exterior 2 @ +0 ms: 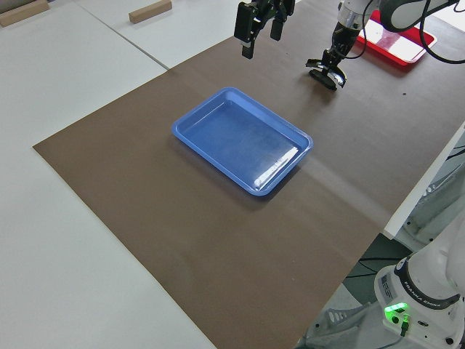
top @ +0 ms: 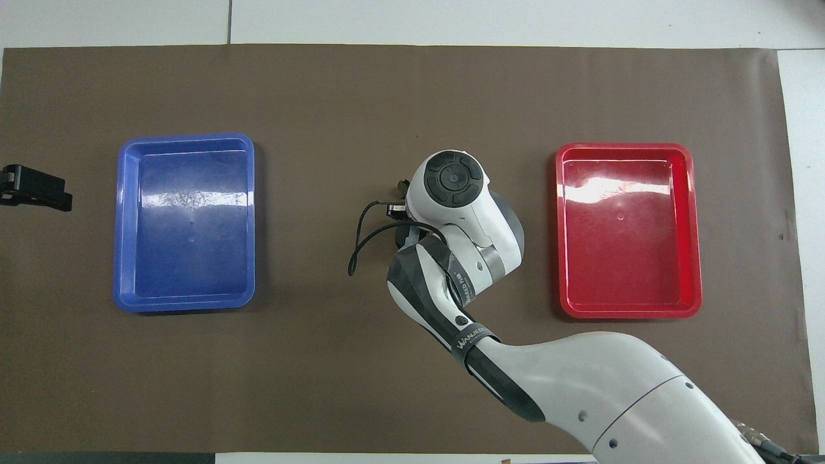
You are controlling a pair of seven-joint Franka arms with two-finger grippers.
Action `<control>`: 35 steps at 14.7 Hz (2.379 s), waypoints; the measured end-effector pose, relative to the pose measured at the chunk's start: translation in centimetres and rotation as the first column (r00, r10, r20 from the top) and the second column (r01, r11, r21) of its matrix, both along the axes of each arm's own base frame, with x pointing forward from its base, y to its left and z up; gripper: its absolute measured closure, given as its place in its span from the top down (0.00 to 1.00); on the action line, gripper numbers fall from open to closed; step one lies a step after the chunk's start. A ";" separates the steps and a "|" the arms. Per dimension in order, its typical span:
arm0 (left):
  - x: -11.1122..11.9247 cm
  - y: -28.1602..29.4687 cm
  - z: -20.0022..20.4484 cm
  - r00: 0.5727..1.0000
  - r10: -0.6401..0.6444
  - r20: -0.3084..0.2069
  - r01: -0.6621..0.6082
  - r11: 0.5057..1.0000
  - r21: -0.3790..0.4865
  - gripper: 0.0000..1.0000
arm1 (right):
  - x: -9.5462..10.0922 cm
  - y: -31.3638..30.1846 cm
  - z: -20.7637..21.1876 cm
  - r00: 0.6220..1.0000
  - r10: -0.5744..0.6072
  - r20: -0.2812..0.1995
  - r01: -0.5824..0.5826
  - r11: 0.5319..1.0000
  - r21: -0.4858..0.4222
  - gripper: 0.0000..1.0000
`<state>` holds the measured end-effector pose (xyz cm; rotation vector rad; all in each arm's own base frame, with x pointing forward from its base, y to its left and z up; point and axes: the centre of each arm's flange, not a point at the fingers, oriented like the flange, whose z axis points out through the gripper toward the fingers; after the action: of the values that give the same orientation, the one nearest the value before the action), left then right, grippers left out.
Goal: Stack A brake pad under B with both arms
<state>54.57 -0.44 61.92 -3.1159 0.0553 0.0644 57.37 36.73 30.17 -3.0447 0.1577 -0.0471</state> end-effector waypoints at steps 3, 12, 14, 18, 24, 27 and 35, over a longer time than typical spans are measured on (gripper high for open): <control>0.0 0.0 0.0 1.000 0.000 0.000 0.000 1.000 0.000 1.00 | -0.2 0.6 0.1 1.000 0.008 0.013 -0.008 1.000 0.008 0.42; 0.0 0.0 0.0 1.000 0.000 0.000 0.000 1.000 0.000 1.00 | -0.6 0.6 -0.5 1.000 0.011 0.012 -0.011 1.000 0.007 0.42; 0.0 0.0 0.0 1.000 0.000 0.000 0.000 1.000 0.000 1.00 | -0.6 0.6 -0.5 1.000 0.011 0.012 -0.011 1.000 0.007 0.49; 0.0 0.0 0.0 1.000 0.000 0.000 0.000 1.000 0.000 1.00 | -0.6 0.7 -0.1 1.000 0.009 0.017 -0.009 1.000 0.010 0.89; 0.0 0.0 0.0 1.000 0.000 0.000 0.000 1.000 0.000 1.00 | 1.2 -1.9 4.3 0.996 -0.010 0.087 0.012 1.000 -0.021 1.00; 0.0 0.0 0.0 1.000 0.000 0.000 0.000 1.000 0.000 1.00 | 3.8 -8.9 9.6 0.989 -0.076 0.130 0.083 0.995 -0.052 1.00; 0.0 0.0 0.0 1.000 0.000 0.000 0.000 1.000 0.000 1.00 | 3.6 -26.4 19.7 0.997 -0.064 0.033 0.068 0.987 -0.143 1.00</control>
<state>54.57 -0.44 61.92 -3.1159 0.0553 0.0646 60.98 10.34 49.83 -3.1800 0.2648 -0.1105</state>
